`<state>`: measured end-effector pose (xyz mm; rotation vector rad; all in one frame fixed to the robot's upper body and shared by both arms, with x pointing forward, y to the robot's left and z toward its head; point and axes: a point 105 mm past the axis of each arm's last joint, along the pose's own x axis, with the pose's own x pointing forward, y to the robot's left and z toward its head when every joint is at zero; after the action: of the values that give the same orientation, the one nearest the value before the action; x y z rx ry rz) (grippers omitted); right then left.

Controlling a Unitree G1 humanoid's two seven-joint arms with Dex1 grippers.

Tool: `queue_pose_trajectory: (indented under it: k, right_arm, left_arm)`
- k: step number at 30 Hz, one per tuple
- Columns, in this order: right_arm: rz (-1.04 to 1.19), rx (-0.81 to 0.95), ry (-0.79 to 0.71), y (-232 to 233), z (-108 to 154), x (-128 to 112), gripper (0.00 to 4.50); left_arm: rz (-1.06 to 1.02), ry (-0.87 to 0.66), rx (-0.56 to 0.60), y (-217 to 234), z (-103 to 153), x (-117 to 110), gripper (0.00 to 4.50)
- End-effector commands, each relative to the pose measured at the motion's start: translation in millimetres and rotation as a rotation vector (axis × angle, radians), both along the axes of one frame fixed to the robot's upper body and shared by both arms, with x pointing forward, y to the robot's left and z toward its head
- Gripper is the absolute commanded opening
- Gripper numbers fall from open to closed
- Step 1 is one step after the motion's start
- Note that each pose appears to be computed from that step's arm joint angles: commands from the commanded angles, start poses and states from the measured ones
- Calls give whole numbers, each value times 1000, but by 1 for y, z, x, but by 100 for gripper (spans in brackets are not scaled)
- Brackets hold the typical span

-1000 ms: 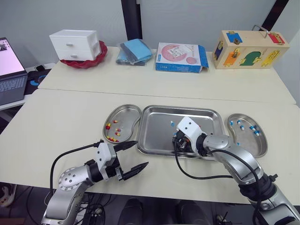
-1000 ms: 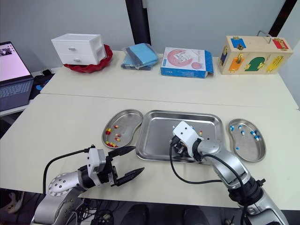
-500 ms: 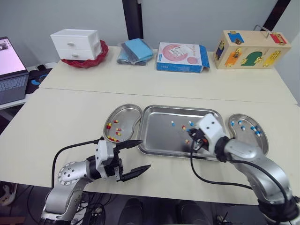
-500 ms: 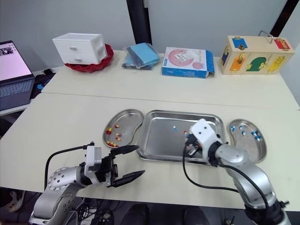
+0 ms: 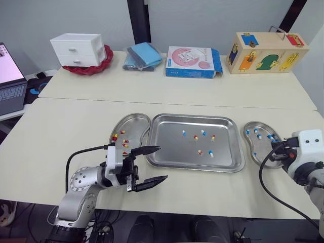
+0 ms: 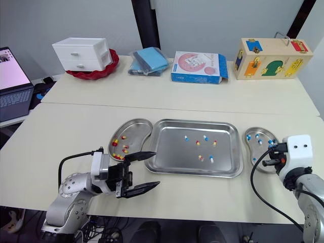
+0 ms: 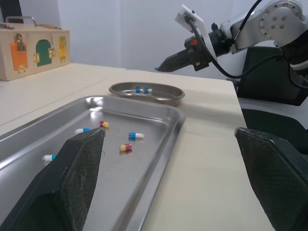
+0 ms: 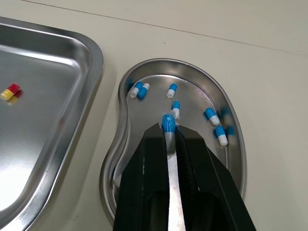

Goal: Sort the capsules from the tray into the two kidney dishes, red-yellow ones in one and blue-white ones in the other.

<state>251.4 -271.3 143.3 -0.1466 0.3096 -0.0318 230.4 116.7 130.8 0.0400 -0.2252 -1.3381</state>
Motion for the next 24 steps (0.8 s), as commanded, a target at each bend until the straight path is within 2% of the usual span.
queue_pose_trajectory:
  k: [1, 8, 10, 14, 16, 20, 24]
  right_arm:
    - [-52, 12, -37, -8, 7, -1, 93]
    - [-45, 9, -47, -9, 8, -1, 276]
    - [-11, 4, -66, -5, 11, -2, 329]
    - [216, -133, -27, 17, 7, -13, 445]
    - [311, -175, -31, 25, 6, -19, 449]
    - [488, -234, -50, 33, 6, -34, 449]
    - [714, -260, 108, 24, -14, -76, 449]
  left_arm:
    - [-12, -39, -30, -5, 10, -3, 450]
    - [33, -37, -30, -3, 10, -4, 450]
    - [101, -28, -15, 4, 9, 1, 450]
    - [239, 36, 87, 24, 1, 7, 450]
    - [292, 61, 111, 36, 0, 7, 450]
    - [444, 172, 294, 68, -20, 10, 450]
    - [583, 269, 405, 123, -31, -2, 450]
